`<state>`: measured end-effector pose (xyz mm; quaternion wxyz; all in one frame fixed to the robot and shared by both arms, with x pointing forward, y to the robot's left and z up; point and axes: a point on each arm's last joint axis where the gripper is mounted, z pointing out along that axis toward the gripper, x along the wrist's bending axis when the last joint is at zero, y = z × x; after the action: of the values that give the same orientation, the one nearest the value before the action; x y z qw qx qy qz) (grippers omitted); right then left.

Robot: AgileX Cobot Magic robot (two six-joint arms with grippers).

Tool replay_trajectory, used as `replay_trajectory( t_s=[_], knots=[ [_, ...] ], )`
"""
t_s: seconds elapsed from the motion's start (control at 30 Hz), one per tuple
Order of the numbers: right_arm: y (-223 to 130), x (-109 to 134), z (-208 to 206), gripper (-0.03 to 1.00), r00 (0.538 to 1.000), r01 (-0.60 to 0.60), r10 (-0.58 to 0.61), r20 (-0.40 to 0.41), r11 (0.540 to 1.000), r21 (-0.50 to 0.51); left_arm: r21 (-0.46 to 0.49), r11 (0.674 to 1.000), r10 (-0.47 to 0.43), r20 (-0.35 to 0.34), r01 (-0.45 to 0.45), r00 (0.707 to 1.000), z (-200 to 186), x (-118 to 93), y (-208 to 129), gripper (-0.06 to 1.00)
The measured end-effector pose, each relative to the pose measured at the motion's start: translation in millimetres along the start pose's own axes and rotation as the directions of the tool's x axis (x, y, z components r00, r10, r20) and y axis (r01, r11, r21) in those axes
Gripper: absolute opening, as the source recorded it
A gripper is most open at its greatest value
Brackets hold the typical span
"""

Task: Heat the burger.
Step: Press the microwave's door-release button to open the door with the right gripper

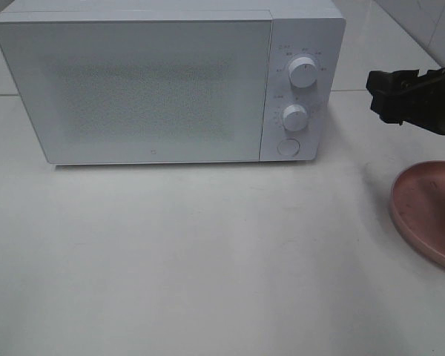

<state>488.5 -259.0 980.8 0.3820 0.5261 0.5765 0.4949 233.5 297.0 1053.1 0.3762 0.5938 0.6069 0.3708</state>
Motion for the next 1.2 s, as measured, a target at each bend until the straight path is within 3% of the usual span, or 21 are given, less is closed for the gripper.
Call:
replay_trajectory(
  t_s=[0.23, 0.77, 1.2],
  knots=[
    [-7, 0, -6, 0.75, 1.0, -0.001, 0.001, -0.003, 1.0, -0.017, 0.0, 1.0, 0.0, 0.0, 0.0, 1.0, 0, 0, 0, 0.97],
    [-35, 52, -24, 0.75, 0.998, 0.069, -0.069, -0.005, 0.994, 0.086, 0.0, 1.0, 0.0, 0.0, 0.0, 1.0, 0, 0, 0, 0.97],
    [-42, 70, -32, 0.75, 0.997, 0.073, -0.073, 0.0, 0.989, 0.125, 0.0, 1.0, 0.0, 0.0, 0.0, 1.0, 0, 0, 0, 0.97]
  ],
)
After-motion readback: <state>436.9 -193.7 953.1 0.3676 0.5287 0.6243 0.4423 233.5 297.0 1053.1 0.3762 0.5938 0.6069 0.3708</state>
